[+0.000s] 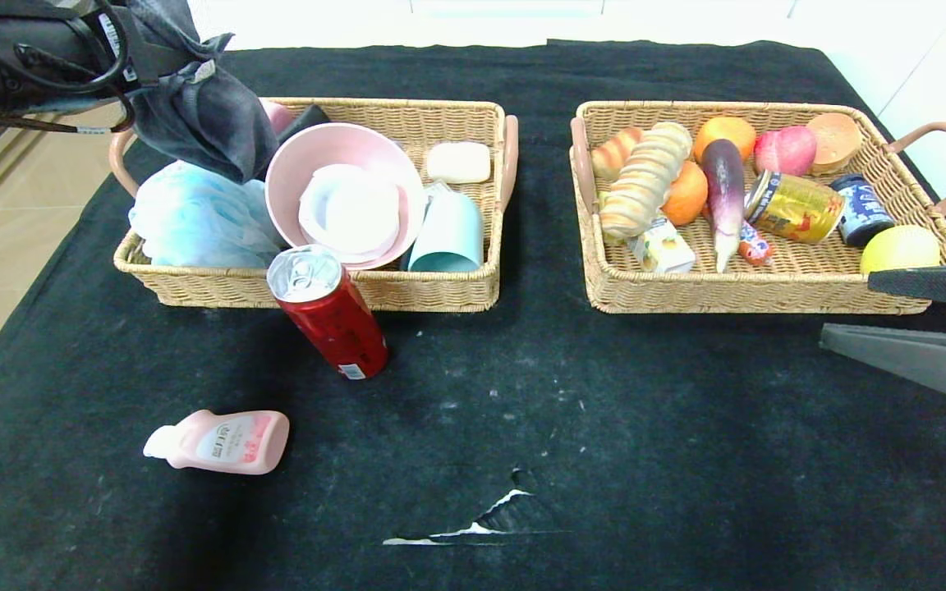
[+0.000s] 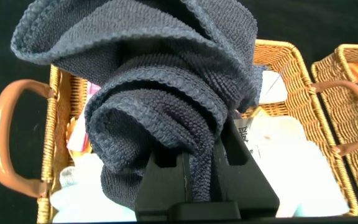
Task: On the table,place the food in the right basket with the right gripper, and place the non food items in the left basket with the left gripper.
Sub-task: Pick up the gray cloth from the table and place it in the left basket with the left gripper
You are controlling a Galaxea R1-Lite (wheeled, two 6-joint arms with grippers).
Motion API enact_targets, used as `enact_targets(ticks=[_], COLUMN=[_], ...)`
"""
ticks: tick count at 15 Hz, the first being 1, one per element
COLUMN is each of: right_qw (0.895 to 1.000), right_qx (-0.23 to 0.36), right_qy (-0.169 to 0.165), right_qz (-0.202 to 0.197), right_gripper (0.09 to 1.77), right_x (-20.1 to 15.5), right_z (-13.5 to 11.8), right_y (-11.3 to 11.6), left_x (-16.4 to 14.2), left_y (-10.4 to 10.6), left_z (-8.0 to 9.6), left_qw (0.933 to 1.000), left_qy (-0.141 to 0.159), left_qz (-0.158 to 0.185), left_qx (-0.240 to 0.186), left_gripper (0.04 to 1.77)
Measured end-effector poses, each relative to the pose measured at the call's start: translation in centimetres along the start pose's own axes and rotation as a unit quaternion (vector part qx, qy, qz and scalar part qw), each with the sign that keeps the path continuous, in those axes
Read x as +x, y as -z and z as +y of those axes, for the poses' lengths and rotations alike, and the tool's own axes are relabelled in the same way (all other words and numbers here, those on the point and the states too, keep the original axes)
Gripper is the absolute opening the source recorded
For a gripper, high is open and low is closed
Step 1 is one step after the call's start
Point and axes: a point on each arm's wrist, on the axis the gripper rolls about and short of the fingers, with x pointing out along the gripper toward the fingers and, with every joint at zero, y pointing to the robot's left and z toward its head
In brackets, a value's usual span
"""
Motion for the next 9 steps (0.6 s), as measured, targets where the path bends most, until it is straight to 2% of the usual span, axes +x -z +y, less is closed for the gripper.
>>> enact_targets(ticks=[1, 4, 9], right_qw=[1.0, 1.0, 1.0], right_qx=[0.0, 0.0, 0.0], right_qy=[-0.001, -0.001, -0.001], right_qz=[0.0, 0.0, 0.0], right_gripper=[1.7, 1.7, 1.7], right_x=[0.01, 0.02, 0.02], right_z=[0.02, 0.03, 0.04], right_y=[0.0, 0.02, 0.02], left_x=[0.22, 0.63, 0.76], left_y=[0.07, 0.46, 0.72], left_z=[0.19, 0.63, 0.85], left_qw=[1.0, 1.0, 0.9999], left_qy=[0.001, -0.002, -0.004], left_qz=[-0.002, 0.003, 0.01], left_qx=[0.0, 0.001, -0.002], left_gripper=[0.34, 0.8, 1.23])
